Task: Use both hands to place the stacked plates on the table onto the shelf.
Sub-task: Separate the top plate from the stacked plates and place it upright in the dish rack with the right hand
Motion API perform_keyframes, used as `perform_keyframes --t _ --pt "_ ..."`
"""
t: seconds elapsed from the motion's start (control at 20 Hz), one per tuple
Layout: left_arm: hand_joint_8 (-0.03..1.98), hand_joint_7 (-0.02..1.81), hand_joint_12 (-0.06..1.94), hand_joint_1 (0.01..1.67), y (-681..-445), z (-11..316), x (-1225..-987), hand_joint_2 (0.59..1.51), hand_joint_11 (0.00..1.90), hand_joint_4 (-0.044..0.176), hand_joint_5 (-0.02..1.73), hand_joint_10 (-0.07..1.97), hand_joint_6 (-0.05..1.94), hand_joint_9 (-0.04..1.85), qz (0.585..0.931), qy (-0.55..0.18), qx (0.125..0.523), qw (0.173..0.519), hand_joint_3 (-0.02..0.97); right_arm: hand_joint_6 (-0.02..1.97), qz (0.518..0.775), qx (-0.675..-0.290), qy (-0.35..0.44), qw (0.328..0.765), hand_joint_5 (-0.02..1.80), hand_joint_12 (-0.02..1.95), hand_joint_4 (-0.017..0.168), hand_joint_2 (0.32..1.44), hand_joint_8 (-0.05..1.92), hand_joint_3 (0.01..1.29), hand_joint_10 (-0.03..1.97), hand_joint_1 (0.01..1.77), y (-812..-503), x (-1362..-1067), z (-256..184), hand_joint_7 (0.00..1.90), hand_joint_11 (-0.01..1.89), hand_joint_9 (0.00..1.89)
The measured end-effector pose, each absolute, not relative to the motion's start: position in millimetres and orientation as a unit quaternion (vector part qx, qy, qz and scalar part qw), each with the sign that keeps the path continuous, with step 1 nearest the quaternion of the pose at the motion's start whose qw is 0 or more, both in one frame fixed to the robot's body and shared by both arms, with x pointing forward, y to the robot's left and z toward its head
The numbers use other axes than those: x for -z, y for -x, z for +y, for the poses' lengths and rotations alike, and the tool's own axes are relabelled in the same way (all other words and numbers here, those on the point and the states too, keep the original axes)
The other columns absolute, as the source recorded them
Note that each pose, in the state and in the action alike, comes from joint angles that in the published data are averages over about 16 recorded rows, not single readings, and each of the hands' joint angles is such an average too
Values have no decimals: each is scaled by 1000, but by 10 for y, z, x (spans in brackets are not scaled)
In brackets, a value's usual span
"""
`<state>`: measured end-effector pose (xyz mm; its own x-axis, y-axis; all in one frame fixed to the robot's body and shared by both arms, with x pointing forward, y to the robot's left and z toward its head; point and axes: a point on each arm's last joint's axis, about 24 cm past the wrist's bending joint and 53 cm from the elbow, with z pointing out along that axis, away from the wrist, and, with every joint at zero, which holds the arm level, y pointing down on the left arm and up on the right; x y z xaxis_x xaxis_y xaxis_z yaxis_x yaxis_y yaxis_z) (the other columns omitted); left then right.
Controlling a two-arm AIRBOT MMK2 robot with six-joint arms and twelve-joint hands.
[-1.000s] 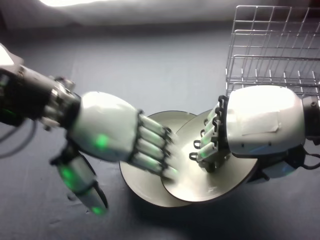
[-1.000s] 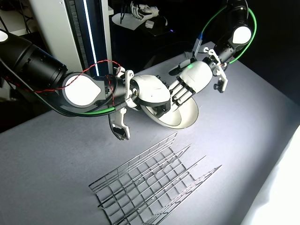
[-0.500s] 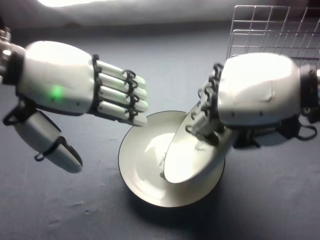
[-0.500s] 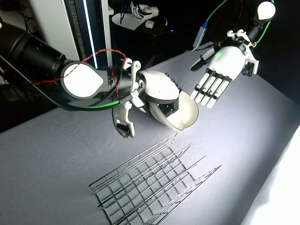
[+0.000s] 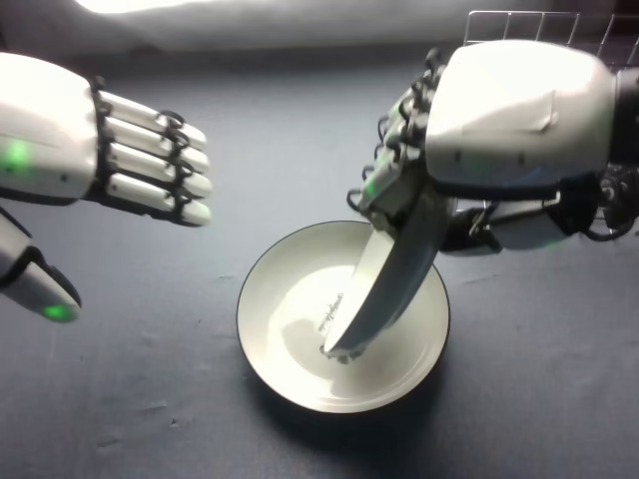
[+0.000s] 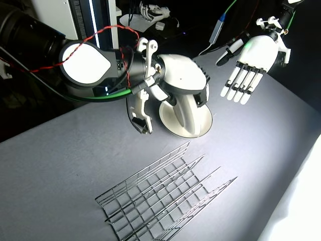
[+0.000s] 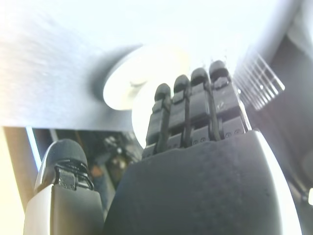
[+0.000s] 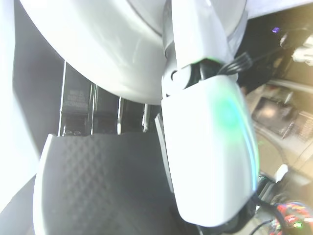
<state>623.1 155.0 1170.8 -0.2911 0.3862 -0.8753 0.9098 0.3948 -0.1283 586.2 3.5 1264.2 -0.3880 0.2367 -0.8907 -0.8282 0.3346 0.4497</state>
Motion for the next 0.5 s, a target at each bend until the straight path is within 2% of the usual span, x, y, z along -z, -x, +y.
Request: perform_keyframes --t 0.5 --pt "12 87 16 14 -6260 1888 -11664 1105 41 0 111 9 15 50 753 -435 299 393 17 1066 642 -605 40 470 871 1416 -3 995 938 12 1151 1364 -6197 -13066 -164 1000 847 978"
